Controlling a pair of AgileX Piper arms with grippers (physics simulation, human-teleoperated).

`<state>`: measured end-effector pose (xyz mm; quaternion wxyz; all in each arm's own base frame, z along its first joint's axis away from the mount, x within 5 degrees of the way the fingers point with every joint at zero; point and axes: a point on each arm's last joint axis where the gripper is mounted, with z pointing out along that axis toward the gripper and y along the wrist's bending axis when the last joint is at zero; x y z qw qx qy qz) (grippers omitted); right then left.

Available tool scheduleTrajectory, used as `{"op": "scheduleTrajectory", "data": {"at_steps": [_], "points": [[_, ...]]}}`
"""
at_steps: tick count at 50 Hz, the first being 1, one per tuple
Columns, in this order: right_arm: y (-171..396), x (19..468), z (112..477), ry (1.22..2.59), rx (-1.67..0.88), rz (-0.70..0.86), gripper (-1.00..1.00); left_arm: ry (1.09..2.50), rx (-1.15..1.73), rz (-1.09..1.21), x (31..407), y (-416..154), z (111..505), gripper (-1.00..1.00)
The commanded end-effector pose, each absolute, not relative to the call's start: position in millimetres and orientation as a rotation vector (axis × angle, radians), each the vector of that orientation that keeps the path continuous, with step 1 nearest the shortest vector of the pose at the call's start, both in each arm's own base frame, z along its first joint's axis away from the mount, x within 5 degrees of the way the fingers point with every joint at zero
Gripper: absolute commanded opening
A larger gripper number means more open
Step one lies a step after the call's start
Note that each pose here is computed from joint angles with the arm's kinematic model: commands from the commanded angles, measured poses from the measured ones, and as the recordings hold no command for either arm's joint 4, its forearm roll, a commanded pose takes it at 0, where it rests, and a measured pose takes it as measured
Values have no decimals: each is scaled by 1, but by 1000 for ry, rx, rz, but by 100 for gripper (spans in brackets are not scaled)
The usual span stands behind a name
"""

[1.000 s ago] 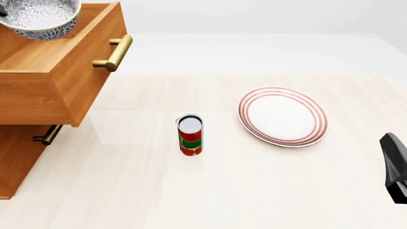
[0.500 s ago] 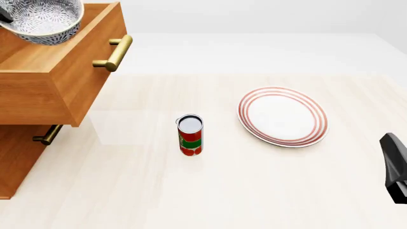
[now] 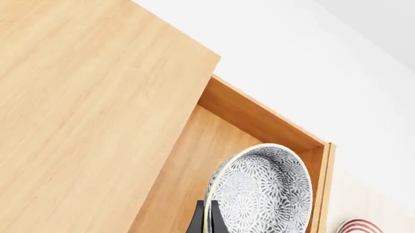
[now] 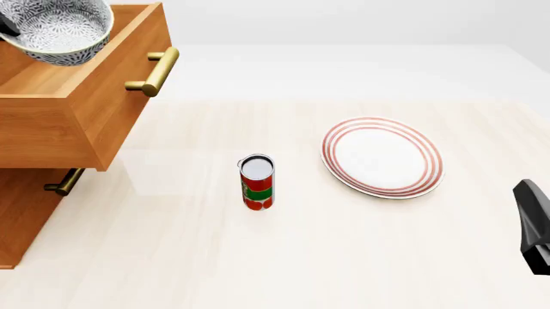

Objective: Put the bowl in the top drawer of the cabinet.

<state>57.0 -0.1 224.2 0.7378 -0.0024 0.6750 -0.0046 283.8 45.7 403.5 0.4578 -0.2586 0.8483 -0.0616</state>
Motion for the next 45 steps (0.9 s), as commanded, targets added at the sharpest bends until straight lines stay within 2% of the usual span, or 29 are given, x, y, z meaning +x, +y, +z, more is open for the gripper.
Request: {"op": "scheduleTrajectory", "data": {"at_steps": [1, 45], "points": [[0, 57, 224, 1482, -5, -10, 100, 2088, -632, -148, 287, 47, 403, -100], [0, 57, 224, 1482, -5, -10, 100, 2113, -652, -140, 293, 51, 384, -100]]}}
